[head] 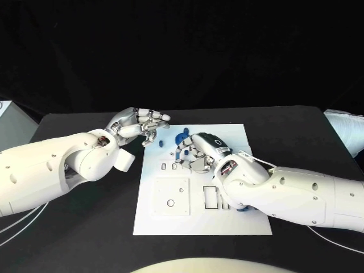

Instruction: Assemble the parts on the task board

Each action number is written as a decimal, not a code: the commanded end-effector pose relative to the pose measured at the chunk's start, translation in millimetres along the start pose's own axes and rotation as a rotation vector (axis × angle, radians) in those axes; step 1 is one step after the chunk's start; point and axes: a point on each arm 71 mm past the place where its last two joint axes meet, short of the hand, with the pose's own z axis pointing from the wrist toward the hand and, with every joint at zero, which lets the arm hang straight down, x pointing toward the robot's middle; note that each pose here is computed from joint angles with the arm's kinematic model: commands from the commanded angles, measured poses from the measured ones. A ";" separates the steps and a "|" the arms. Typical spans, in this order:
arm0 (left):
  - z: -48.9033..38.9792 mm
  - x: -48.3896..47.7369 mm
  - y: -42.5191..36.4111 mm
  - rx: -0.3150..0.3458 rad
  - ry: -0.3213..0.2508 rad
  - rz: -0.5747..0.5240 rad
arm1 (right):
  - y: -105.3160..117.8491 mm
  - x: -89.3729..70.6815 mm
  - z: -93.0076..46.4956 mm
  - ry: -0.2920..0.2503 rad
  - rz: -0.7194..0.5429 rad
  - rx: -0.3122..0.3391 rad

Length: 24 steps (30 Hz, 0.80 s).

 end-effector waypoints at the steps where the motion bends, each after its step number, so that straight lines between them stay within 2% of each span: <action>1: 0.7 2.4 -0.8 0.004 0.014 -0.003 | 0.8 3.9 0.3 0.006 -0.055 0.003; 24: 0.4 1.4 -0.3 0.001 0.018 -0.003 | -0.1 23.0 -0.8 0.081 -0.085 0.038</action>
